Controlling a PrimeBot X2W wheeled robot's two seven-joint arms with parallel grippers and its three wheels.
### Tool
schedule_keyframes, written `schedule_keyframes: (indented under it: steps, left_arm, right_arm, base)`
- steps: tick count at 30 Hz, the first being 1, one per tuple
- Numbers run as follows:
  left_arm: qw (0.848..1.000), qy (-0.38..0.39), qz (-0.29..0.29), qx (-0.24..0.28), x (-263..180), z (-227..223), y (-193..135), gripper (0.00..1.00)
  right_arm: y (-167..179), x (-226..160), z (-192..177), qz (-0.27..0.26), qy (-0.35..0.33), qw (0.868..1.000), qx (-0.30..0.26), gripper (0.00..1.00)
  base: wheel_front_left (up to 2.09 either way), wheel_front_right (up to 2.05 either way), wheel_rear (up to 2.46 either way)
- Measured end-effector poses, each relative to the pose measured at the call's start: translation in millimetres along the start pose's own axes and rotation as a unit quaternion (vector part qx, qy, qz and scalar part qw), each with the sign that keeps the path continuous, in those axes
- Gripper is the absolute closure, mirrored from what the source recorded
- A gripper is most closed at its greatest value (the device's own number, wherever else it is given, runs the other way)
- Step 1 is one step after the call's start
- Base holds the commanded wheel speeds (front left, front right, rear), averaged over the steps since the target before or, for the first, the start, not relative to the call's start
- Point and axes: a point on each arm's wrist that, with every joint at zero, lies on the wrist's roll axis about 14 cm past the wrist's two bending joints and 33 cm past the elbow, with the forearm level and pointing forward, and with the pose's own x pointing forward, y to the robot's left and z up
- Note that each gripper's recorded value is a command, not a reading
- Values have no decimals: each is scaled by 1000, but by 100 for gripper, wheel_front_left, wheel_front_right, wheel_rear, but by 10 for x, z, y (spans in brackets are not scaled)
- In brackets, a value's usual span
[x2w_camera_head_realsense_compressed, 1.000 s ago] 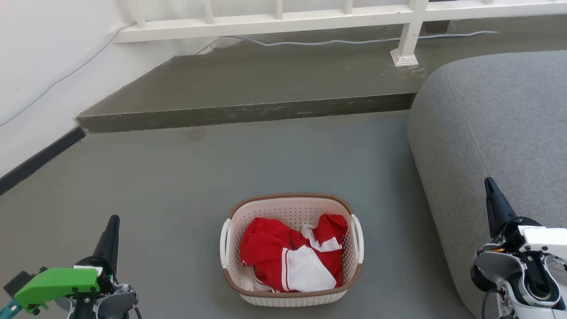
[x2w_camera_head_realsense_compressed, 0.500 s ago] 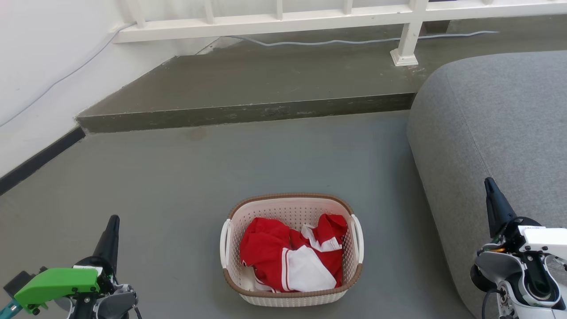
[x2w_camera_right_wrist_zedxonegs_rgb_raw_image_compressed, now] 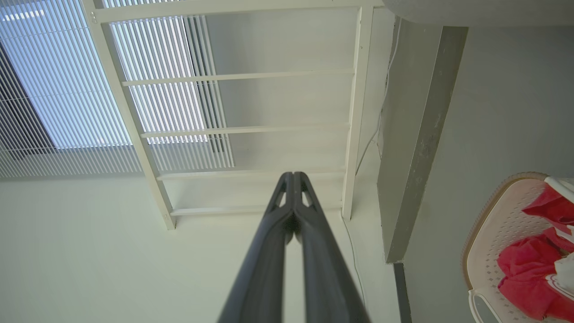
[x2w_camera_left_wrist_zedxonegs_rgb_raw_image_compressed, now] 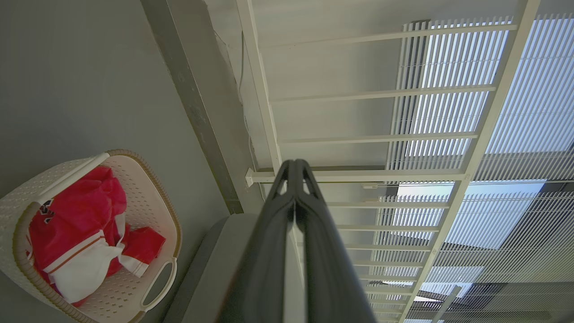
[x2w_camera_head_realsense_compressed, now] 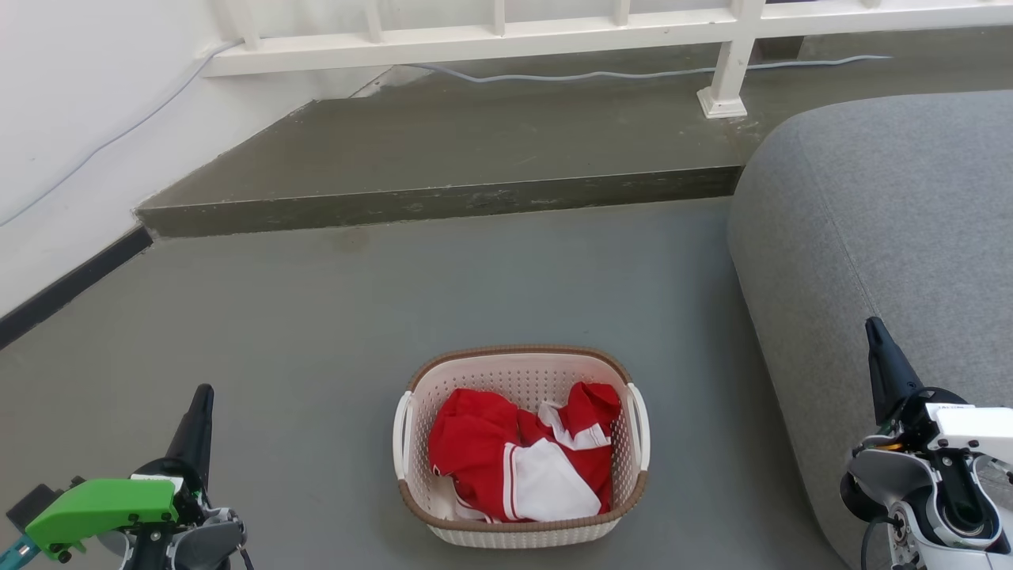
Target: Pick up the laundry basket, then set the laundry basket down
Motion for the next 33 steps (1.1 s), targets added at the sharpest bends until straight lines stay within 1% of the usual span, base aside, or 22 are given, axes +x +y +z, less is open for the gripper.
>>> schedule_keyframes:
  steps: [33]
  left_arm:
    - [1000, 0, 0, 0, 0, 0, 0, 100]
  right_arm:
    - [0, 0, 0, 0, 0, 1000, 0, 100]
  base:
    - [0, 0, 0]
